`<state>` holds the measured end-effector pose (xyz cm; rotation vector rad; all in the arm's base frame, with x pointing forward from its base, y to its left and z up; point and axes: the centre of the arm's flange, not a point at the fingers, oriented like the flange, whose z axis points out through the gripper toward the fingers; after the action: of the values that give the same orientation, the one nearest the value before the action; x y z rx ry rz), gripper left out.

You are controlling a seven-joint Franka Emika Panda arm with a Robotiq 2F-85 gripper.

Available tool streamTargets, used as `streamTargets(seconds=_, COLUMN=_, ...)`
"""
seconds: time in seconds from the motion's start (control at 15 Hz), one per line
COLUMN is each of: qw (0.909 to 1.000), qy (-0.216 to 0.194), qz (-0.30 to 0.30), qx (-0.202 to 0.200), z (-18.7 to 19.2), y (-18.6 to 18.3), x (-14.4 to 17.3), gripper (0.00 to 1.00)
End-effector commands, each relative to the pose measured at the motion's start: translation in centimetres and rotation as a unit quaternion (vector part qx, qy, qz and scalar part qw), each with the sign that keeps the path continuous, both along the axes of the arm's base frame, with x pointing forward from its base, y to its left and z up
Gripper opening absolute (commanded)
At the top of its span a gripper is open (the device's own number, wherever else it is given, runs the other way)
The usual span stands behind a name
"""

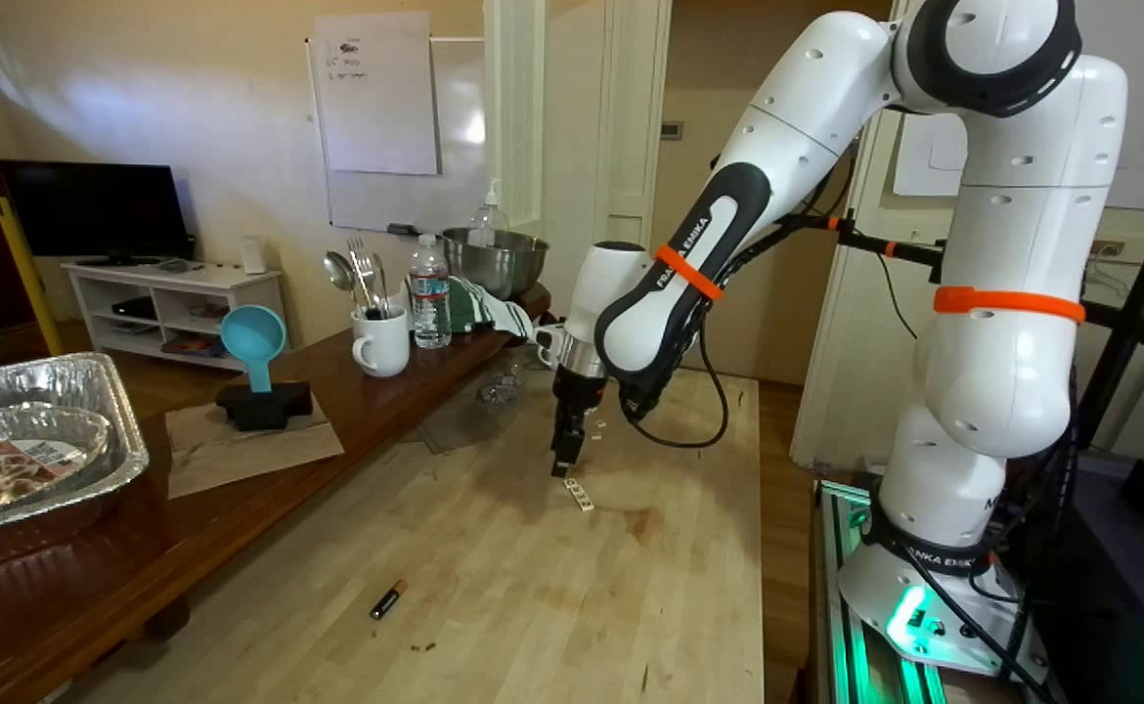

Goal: Use the tiles to create the word 'Zero'.

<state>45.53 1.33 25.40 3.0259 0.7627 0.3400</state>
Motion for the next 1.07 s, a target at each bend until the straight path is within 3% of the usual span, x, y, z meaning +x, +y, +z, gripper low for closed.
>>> streamTargets(seconds=0.0, qw=0.9988, qy=0.03, qz=0.039, qx=-0.002, z=1.9, y=-1.5, x=-0.9, gripper=0.99)
streamTargets(seconds=0.53, qw=0.9927, qy=0.068, qz=0.1, qx=-0.003, z=3.3, y=-2.9, x=-2.8, gripper=1.0)
streamTargets(seconds=1.0, qw=0.9903, qy=0.064, qz=0.124, qx=0.002, z=3.6, y=-2.1, x=-4.6, gripper=1.0)
